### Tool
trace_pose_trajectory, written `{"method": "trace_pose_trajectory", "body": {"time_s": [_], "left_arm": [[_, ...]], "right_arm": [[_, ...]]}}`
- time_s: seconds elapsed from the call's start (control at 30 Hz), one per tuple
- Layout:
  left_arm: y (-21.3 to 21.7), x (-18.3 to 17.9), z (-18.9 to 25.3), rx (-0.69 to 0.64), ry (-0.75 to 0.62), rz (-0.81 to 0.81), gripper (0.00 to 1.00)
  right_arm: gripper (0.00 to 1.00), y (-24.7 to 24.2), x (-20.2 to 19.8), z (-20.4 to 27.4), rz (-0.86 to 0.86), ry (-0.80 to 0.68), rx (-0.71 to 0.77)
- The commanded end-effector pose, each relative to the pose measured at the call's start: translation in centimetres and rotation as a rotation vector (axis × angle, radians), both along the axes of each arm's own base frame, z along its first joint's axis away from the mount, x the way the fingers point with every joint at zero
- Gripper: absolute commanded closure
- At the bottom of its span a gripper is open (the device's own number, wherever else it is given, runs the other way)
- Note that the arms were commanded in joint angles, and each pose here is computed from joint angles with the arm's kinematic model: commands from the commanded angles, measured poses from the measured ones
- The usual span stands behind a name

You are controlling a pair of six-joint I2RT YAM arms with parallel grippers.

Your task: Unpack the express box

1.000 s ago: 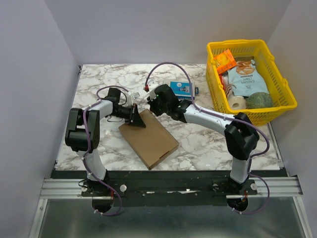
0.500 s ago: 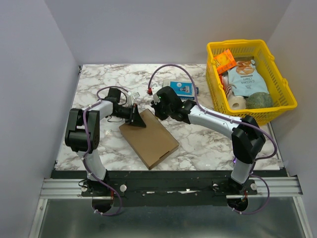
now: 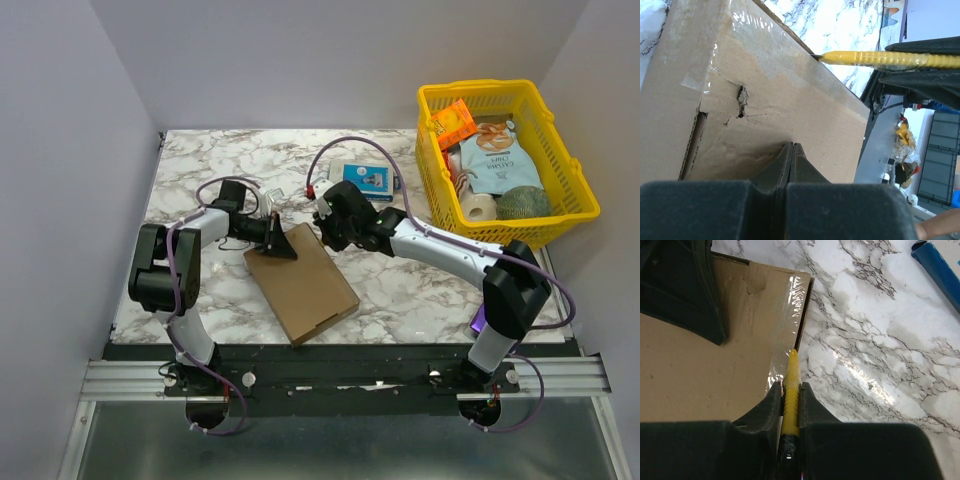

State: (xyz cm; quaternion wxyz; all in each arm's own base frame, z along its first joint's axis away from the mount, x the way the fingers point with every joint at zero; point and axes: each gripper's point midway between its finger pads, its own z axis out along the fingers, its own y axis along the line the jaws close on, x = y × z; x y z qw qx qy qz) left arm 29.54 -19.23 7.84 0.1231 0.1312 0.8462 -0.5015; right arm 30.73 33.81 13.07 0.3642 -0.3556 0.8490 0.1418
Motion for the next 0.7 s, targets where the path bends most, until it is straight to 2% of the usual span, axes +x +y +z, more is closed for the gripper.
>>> {"method": "trace_pose_trajectory", "body": {"time_s": [0.0, 0.03, 0.1, 0.2, 0.33, 0.47, 0.67], "left_arm": [[0.9, 2.5, 1.5, 0.049, -0.179, 0.057, 0.95], [0.7, 2.7, 2.8, 0.027, -0.222, 0.055, 0.88], [0.4, 2.6, 5.9, -0.014, -0.316, 0.036, 0.85], [0.7, 1.8, 7.5, 0.005, -0.407, 0.012, 0.82], [1.4, 1.0, 5.7, 0.069, -0.346, 0.056, 0.86], [1.3, 0.3, 4.4, 0.063, -0.303, 0.120, 0.90], [1.0, 0.8, 0.7, 0.074, -0.196, 0.141, 0.99]], "right_arm": [[1.00, 0.3, -1.5, -0.1, 0.056, 0.031, -0.038], [1.00, 0.6, -1.0, -0.5, 0.078, 0.021, -0.061], [0.99, 1.7, -0.1, 0.4, 0.094, -0.009, -0.052], [0.99, 3.2, 0.6, 0.3, 0.136, -0.004, -0.051], [1.00, 5.3, 1.6, 0.2, 0.163, 0.005, -0.033], [1.00, 7.4, 3.3, 1.1, 0.174, -0.028, -0.008], [1.00, 7.2, 3.4, 1.3, 0.191, -0.032, -0.033]]}}
